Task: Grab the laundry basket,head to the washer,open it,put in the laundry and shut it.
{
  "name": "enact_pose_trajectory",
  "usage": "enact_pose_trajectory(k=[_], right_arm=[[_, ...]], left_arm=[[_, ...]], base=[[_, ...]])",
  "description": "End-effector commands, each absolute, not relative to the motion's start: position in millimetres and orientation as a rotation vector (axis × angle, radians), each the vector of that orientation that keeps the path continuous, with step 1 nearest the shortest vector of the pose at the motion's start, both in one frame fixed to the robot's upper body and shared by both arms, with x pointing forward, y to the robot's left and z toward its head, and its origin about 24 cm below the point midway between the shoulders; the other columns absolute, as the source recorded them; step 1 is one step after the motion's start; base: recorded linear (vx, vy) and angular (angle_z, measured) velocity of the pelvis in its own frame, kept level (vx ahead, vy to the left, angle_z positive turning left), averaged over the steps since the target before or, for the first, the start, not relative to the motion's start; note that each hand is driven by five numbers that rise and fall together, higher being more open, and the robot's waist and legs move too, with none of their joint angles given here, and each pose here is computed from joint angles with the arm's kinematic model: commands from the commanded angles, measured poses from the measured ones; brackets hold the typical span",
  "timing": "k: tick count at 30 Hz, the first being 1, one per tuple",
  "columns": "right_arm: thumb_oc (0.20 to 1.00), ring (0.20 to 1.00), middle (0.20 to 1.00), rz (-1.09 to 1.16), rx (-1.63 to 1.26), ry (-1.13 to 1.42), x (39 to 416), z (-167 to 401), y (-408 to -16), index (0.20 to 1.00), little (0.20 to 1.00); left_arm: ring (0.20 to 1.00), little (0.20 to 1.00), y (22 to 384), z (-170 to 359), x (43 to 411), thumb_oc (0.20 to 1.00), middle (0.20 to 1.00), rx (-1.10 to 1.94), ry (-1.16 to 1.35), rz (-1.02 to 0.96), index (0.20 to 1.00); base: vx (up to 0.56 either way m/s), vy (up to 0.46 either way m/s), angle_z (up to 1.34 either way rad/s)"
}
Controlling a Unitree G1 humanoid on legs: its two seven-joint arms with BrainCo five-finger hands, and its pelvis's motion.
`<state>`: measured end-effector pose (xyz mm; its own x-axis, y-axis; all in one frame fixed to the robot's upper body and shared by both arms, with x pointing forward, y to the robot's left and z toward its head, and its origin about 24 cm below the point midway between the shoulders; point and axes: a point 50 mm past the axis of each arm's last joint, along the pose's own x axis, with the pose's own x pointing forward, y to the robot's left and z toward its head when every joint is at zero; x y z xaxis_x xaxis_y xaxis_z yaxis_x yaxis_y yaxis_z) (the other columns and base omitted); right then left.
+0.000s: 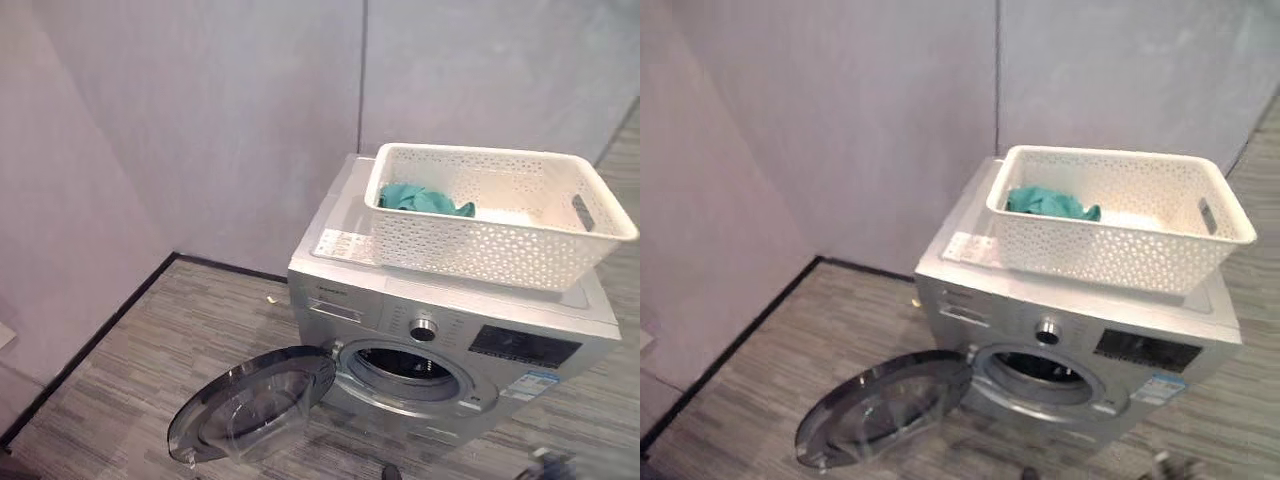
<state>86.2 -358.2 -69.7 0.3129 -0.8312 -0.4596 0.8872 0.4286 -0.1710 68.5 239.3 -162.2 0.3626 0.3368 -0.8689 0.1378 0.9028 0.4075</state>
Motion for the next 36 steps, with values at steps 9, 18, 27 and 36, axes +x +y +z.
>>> enact_pose_trajectory(k=[9,18,27,36], right_arm=[[1.0,1.0,1.0,-1.454,-0.429,-0.139,128,84,-406,1.0,1.0],[1.0,1.0,1.0,-1.274,-0.848,-0.749,156,218,-358,1.0,1.0],[1.0,1.0,1.0,-0.905,-1.206,-1.028,188,325,-321,1.0,1.0],[1.0,1.0,1.0,-0.332,-1.36,-0.449,279,333,-330,1.0,1.0]], left_arm=[[1.0,1.0,230,-163,82,1.0,1.0,0.445,1.191,0.122,1.0],[1.0,1.0,228,-163,85,1.0,1.0,0.549,1.175,0.034,1.0],[1.0,1.0,237,-159,95,1.0,1.0,0.616,1.141,-0.055,1.0],[1.0,1.0,241,-160,87,1.0,1.0,0.539,1.188,-0.095,1.0]], base=[[0.01,-0.013,0.0],[0.01,-0.033,0.02],[0.0,-0.014,0.02],[-0.03,-0.005,0.04]])
